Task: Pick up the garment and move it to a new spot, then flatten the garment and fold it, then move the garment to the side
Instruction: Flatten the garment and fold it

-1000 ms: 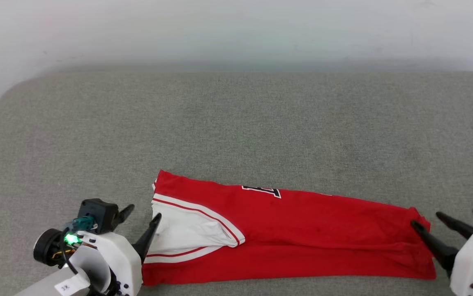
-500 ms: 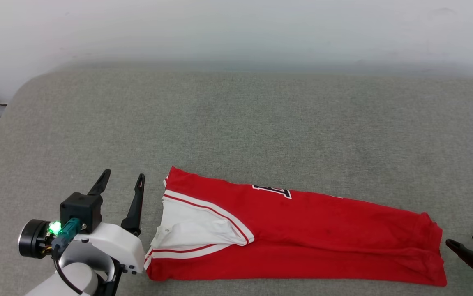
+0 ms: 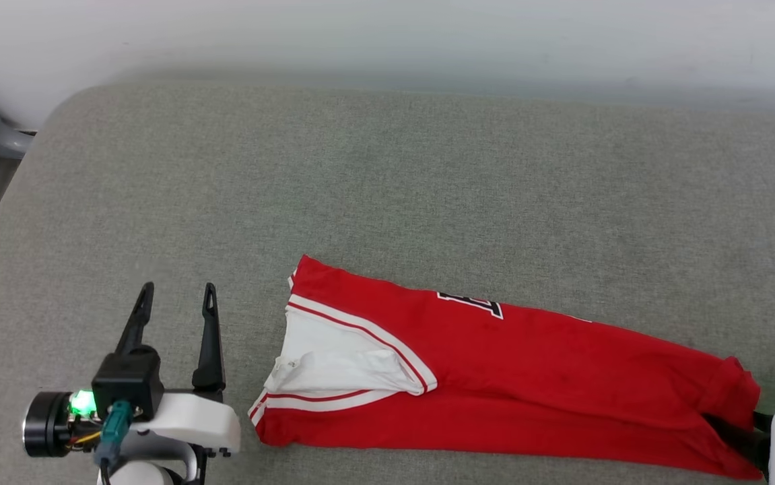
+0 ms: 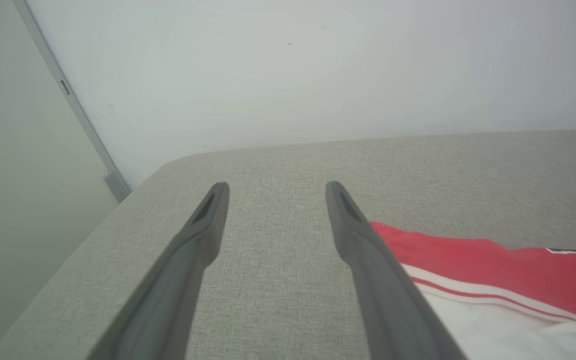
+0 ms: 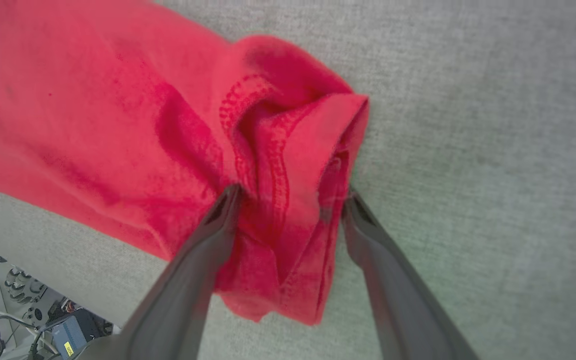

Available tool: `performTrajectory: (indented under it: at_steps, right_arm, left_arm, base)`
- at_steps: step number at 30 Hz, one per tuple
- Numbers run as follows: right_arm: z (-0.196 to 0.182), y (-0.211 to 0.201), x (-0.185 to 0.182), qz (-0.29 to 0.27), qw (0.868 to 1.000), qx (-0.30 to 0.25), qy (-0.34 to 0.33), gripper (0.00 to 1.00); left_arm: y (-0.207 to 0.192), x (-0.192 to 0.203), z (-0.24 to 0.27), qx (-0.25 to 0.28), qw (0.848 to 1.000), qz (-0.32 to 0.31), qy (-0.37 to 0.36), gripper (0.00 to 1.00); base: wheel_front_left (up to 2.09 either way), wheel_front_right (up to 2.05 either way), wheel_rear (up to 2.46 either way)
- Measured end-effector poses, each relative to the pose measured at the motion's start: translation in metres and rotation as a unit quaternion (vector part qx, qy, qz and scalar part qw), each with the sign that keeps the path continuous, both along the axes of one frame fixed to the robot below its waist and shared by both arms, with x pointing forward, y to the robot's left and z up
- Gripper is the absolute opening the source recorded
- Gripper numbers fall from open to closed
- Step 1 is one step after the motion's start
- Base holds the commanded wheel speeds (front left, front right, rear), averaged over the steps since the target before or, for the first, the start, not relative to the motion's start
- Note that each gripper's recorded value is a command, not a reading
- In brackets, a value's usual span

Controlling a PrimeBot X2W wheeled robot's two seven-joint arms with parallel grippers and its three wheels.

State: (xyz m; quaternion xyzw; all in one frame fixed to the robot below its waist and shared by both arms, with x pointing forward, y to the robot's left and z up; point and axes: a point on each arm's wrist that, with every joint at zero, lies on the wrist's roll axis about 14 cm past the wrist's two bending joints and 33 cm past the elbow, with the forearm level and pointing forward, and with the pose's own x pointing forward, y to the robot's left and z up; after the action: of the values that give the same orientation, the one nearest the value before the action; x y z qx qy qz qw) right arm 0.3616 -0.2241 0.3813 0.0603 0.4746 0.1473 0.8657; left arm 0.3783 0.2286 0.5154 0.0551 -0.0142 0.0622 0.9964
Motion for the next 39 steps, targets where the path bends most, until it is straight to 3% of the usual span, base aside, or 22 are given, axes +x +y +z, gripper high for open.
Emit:
performTrajectory:
  at_steps: [17,18,19,20,26,34,39]
  right_arm:
    - [-0.014,0.03,0.01,0.02,0.999,0.025,-0.002,1.0]
    - [-0.014,0.031,0.01,0.021,0.999,0.025,-0.005,0.4]
    - [-0.013,0.031,0.01,0.02,0.999,0.025,-0.008,0.05]
    - [-0.013,0.03,0.011,0.018,0.999,0.026,-0.013,0.0]
    - [-0.01,0.014,0.014,0.002,1.0,0.016,-0.022,0.0]
    - [0.001,-0.05,0.018,-0.049,0.997,-0.048,-0.028,0.0]
    - [0.01,-0.062,0.018,-0.06,0.996,-0.056,-0.037,0.0]
  left_arm:
    - [0.001,-0.023,-0.008,0.012,0.999,0.049,-0.019,1.0]
    - [0.0,-0.024,-0.008,0.014,0.998,0.049,-0.02,1.0]
    - [0.001,-0.025,-0.008,0.015,0.998,0.049,-0.021,1.0]
    - [0.001,-0.026,-0.007,0.016,0.998,0.052,-0.023,1.0]
    - [0.002,-0.029,-0.005,0.023,0.998,0.054,-0.028,1.0]
    - [0.003,-0.036,-0.004,0.024,0.998,0.057,-0.03,1.0]
    - [0.004,-0.043,-0.005,0.027,0.998,0.057,-0.027,1.0]
  base:
    - [0.0,0.0,0.0]
    - [0.0,0.0,0.0]
    - [0.0,0.0,0.0]
    - [0.0,0.0,0.0]
    - [0.0,0.0,0.0]
    - [0.0,0.0,0.0]
    - [0.0,0.0,0.0]
